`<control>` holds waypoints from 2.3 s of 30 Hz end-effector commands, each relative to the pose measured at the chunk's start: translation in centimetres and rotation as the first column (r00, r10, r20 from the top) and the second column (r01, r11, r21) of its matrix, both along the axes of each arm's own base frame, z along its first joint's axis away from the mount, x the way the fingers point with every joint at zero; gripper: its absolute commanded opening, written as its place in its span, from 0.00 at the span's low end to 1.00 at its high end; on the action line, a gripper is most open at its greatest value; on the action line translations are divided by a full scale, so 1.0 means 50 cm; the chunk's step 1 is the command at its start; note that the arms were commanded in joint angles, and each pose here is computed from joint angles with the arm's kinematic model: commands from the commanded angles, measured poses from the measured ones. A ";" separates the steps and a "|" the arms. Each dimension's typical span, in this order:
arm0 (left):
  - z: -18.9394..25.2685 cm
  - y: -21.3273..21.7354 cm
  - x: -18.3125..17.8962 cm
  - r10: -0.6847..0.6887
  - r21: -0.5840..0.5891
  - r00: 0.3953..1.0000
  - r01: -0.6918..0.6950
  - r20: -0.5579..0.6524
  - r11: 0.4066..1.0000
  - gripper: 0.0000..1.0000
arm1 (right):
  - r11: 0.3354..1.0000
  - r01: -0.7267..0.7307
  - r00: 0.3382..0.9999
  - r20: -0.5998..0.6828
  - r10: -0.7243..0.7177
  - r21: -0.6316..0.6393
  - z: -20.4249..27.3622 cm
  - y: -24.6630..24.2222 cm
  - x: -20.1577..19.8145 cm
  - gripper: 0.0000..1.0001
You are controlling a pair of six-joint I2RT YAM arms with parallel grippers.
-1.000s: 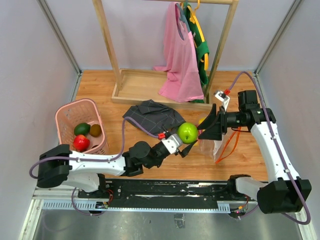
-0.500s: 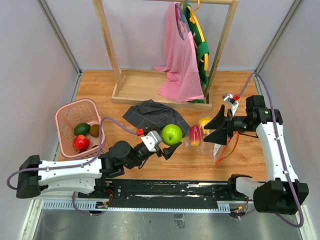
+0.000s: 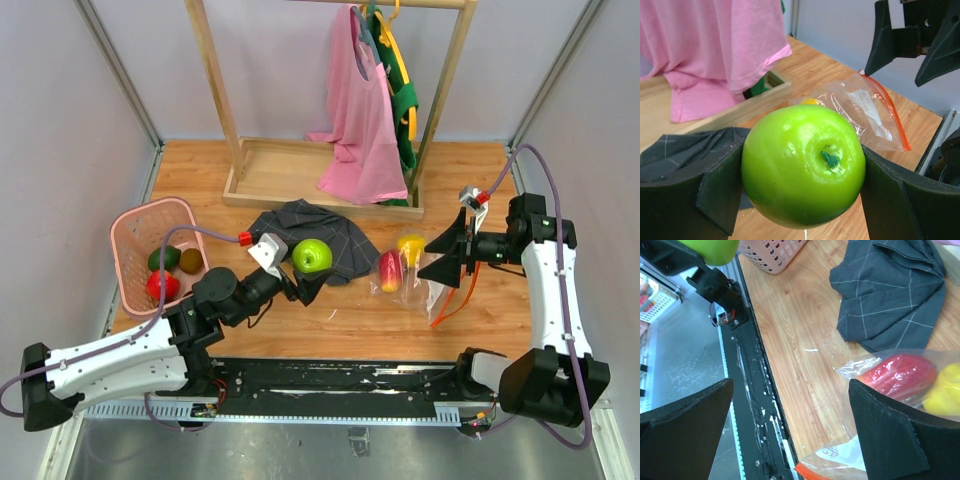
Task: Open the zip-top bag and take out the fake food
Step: Pick up the fake fruit from the zipper food storage bag, then place the fake fruit in the bin.
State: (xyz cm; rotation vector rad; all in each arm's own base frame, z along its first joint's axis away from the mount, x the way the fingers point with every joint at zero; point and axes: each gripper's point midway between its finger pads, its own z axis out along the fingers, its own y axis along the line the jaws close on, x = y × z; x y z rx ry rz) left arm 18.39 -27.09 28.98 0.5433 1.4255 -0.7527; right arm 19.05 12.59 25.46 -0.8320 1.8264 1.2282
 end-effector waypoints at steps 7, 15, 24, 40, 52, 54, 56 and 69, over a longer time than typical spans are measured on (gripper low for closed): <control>0.033 0.052 0.011 0.049 -0.073 0.989 -0.059 -0.140 0.996 0.00 | 0.985 0.089 0.985 0.157 -0.066 -0.145 -0.021 -0.042 0.056 0.98; 0.054 0.101 0.031 0.143 -0.162 0.968 -0.178 -0.205 0.971 0.00 | 0.939 0.290 0.938 0.248 -0.241 -0.187 -0.005 -0.082 0.143 0.98; 0.084 0.175 0.062 0.292 -0.167 0.923 -0.338 -0.253 0.926 0.00 | 0.946 0.299 0.932 0.250 -0.261 -0.125 0.036 -0.080 0.166 0.98; 0.099 0.313 0.190 0.549 0.090 0.794 -0.546 -0.261 0.833 0.01 | 0.957 0.263 0.948 0.216 -0.233 -0.124 -0.012 -0.073 0.146 0.98; 0.075 0.441 0.237 0.635 0.086 0.660 -0.663 -0.402 0.744 0.00 | 0.960 0.248 0.959 0.174 -0.224 -0.130 -0.026 -0.066 0.148 0.98; 0.061 0.463 0.245 0.639 0.073 0.639 -0.680 -0.429 0.729 0.01 | 0.960 0.249 0.959 0.172 -0.225 -0.132 -0.028 -0.067 0.149 0.98; 0.044 0.482 0.250 0.640 0.061 0.619 -0.696 -0.455 0.716 0.01 | 0.958 0.251 0.959 0.172 -0.227 -0.135 -0.029 -0.068 0.149 0.98; -0.079 0.623 0.260 0.664 0.009 0.417 -0.843 -0.621 0.538 0.01 | 0.956 0.256 0.959 0.165 -0.232 -0.145 -0.039 -0.070 0.151 0.98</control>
